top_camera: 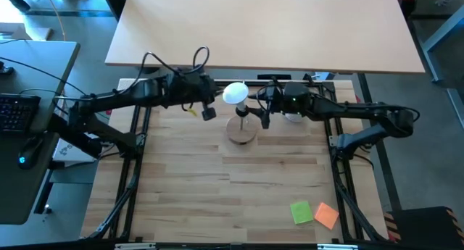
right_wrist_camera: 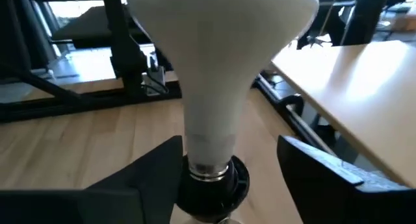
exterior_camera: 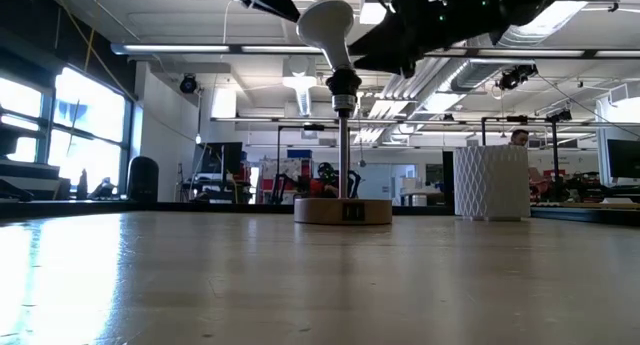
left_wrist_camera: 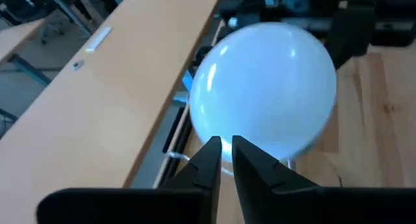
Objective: Screw lightbulb
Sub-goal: Insert the lightbulb into the lamp
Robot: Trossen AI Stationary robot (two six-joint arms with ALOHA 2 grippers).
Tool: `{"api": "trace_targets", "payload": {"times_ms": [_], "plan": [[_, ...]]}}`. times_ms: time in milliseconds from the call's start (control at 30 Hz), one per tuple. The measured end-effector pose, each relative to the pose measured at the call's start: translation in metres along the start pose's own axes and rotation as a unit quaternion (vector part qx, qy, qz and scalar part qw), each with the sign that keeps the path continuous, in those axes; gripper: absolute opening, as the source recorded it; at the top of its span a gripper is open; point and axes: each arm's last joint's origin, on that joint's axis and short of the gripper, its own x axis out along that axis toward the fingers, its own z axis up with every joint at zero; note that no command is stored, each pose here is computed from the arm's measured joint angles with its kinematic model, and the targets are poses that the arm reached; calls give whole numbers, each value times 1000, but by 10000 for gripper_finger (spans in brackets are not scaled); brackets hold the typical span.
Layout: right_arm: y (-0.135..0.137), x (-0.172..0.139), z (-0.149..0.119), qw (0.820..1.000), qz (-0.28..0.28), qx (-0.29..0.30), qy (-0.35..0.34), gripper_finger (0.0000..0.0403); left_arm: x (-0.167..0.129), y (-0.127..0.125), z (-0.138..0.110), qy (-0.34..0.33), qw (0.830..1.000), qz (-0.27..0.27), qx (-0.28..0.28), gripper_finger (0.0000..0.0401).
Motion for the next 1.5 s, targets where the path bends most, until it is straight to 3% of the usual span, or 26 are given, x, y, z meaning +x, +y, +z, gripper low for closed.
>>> {"api": "trace_targets", "payload": {"times_ms": [233, 500, 667, 867, 1500], "plan": [[-9, 17, -8, 998, 58, 19, -20, 272, 16, -3, 5, -30, 999, 7, 14, 11], [-10, 23, -5, 996, 63, 20, -58, 271, 29, -7, 6, -37, 999, -4, 18, 1], [-10, 23, -3, 995, 63, 29, -67, 239, 29, -7, 7, -44, 999, -5, 17, 1], [-11, 23, -3, 995, 61, 30, -69, 151, 28, -7, 10, -64, 998, -13, 17, 1], [-9, 23, -2, 994, 59, -11, -87, 151, 21, -9, 17, -92, 995, -8, 27, 0]]}}
